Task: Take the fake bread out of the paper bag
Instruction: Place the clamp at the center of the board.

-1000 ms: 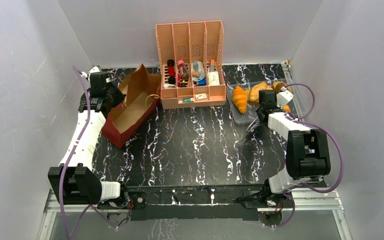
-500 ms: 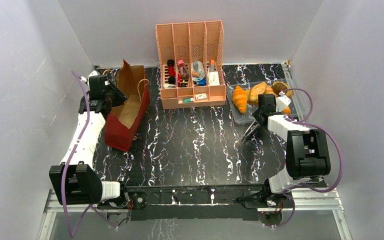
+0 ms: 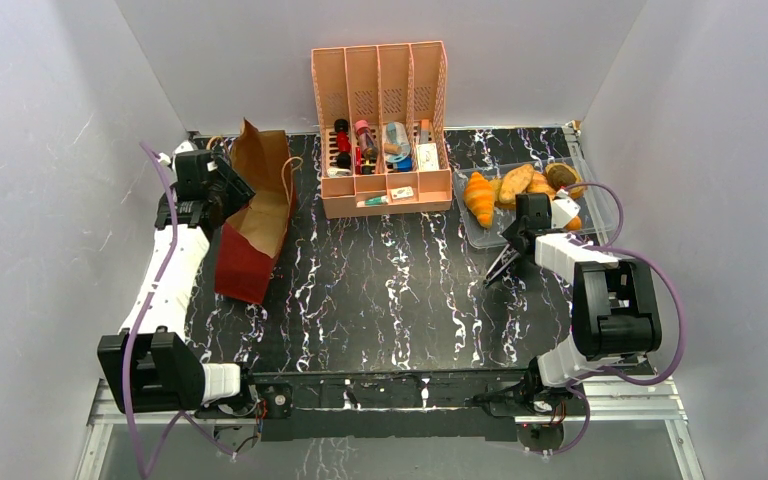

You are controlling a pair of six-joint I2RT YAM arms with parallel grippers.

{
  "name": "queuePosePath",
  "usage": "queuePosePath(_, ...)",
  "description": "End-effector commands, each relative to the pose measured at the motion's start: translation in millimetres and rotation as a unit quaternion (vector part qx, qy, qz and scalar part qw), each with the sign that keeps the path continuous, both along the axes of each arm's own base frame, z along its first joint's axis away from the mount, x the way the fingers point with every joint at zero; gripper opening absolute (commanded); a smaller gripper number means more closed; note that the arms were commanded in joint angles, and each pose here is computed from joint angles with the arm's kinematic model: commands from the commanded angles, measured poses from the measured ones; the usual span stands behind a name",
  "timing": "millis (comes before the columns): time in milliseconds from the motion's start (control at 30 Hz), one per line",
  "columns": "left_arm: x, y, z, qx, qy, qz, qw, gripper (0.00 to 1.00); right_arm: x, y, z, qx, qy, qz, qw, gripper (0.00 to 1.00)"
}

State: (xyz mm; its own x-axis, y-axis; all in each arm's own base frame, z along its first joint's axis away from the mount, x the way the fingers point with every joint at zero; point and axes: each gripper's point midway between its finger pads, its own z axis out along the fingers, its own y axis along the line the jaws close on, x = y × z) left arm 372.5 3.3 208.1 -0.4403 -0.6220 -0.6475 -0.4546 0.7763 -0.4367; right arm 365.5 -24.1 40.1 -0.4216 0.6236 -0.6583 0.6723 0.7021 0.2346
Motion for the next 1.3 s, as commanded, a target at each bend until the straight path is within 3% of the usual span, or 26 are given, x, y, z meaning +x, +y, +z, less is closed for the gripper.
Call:
queuePosePath(0,-11,7,19,0.008,-0.023,0.018,1.000,0.59,8,0,17,0.004,-0.042,-0.002,0.999,0.44)
queuePosePath(400,-30,28,60,0.039,-0.071,0.071,0.994,0.67,3,8,20,0.011,-0.047,0.011,0.999,0.46)
queuePosePath(700,-44,37,46,0.061,-0.060,0.087,0.993,0.66,-4,11,23,0.009,-0.049,0.017,0.999,0.47)
queuePosePath(800,-48,37,43,0.059,-0.065,0.089,0.992,0.61,-7,12,23,0.007,-0.051,0.018,0.999,0.46)
queuePosePath(933,-50,35,42,0.054,-0.072,0.084,0.992,0.46,-11,15,24,0.009,-0.056,0.025,0.998,0.45)
queuePosePath(1100,-55,32,38,0.048,-0.072,0.081,0.993,0.18,-15,18,15,0.013,-0.045,0.029,0.999,0.44)
queuePosePath(1267,-59,31,36,0.044,-0.072,0.082,0.993,0.18,-18,27,18,0.006,-0.047,0.039,0.998,0.45)
